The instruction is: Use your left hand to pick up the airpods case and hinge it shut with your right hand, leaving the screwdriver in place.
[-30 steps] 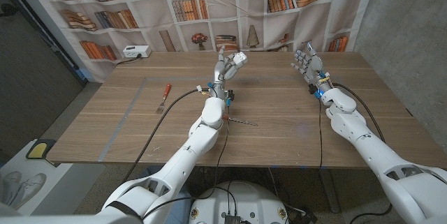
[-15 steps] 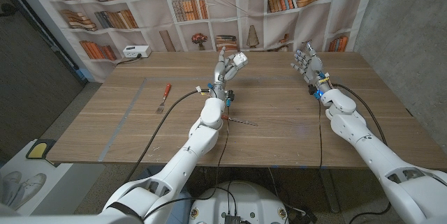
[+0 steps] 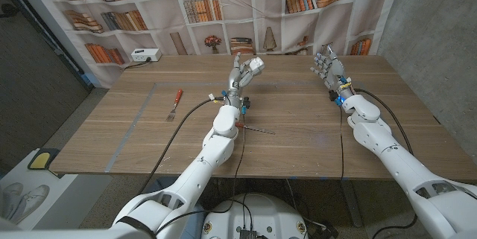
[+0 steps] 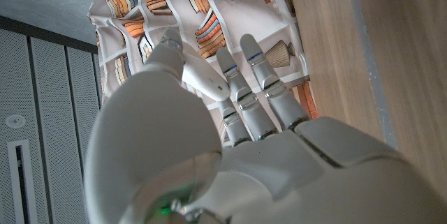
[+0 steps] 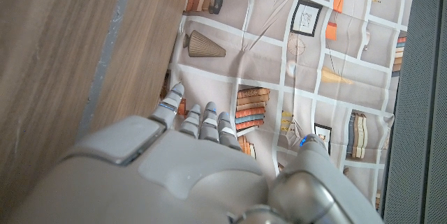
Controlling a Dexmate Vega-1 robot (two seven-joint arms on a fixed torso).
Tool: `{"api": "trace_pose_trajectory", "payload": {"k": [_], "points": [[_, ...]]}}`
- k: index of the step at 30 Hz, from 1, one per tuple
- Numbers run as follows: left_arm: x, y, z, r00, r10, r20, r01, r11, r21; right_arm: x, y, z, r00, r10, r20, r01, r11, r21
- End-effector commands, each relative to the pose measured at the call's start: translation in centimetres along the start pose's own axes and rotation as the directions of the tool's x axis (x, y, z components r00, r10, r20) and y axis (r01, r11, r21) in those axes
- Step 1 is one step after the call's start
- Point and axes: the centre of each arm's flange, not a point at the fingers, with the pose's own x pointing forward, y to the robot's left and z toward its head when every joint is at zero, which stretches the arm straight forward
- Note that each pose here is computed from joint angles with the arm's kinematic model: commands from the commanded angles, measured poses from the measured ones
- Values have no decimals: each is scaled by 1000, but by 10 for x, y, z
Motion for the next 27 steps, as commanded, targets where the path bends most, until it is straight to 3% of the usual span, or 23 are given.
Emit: {"api": "trace_pose_trajectory", "payload": {"k": [1,27], "points": [[-2,-9,-15,997,-37,-61,27,985,-169,-4,0,1,1000,-6,-5,6,1000,-2],[-5,-18,-9,998,-11,-54,2,985,-175,-11,-3,-4,1000,-9,-8,9,1000,6]]}}
